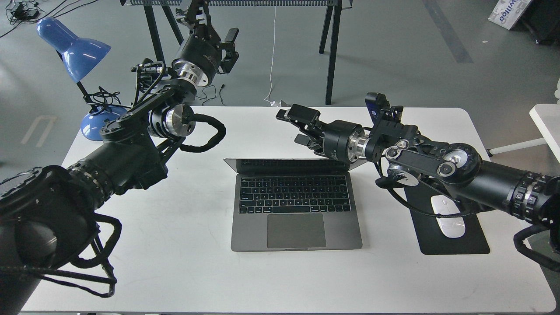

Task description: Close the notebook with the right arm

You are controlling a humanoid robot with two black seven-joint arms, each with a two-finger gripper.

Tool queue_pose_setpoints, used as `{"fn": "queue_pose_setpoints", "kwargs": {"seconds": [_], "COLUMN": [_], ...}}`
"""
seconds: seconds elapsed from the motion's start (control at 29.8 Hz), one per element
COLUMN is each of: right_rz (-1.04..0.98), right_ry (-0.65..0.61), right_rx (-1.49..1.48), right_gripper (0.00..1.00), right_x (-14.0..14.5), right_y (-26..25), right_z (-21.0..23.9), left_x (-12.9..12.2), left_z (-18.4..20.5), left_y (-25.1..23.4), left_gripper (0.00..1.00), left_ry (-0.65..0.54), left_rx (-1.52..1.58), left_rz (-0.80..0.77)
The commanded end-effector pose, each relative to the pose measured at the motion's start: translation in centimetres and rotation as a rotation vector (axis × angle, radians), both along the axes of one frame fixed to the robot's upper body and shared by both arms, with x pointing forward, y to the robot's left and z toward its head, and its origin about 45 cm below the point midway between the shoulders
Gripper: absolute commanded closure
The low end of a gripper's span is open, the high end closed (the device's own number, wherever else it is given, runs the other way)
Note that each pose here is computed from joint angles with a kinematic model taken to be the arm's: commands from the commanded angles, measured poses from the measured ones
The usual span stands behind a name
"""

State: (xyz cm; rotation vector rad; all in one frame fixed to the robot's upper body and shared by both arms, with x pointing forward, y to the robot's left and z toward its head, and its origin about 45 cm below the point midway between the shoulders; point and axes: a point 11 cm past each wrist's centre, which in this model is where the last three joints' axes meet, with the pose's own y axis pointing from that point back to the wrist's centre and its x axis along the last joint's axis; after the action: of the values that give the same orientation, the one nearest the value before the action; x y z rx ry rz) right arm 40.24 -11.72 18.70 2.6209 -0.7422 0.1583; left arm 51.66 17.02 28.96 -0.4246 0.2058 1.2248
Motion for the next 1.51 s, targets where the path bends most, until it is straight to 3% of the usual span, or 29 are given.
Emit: {"fn": "queue_pose_setpoints", "kwargs": {"seconds": [0.0,0.54,1.04,1.31,1.48], "right_rz": [0.034,0.056,0.041,0.011,-0.106], "right_ry": [0.063,0.175,0.204,0.178,0.078], "right_rx": [0.016,-0.096,-0.2,-0.175,0.013], "right_gripper": [0.0,0.0,0.0,0.0,0.0], "right_x": [-2.5,-6.5,-8.2,-6.9,-2.2], "right_y": [-0.3,-2.4,-4.0,-4.3,-3.5], "right_z": [-1.4,-7.1,-10.1,-9.2,-3.4], "left_x": [0.0,0.0,0.0,0.0,0.0], "left_z": [0.0,0.0,0.0,0.0,0.0], "left_y": [0.0,-0.1,-0.1,-0.1,-0.1], "left_gripper": [0.0,0.0,0.0,0.0,0.0], "left_ry": [0.0,0.001,0.0,0.001,0.0], "left_rx": [0.0,0.0,-0.001,0.0,-0.001], "left_rz": [0.0,0.0,-0.002,0.0,-0.002]}}
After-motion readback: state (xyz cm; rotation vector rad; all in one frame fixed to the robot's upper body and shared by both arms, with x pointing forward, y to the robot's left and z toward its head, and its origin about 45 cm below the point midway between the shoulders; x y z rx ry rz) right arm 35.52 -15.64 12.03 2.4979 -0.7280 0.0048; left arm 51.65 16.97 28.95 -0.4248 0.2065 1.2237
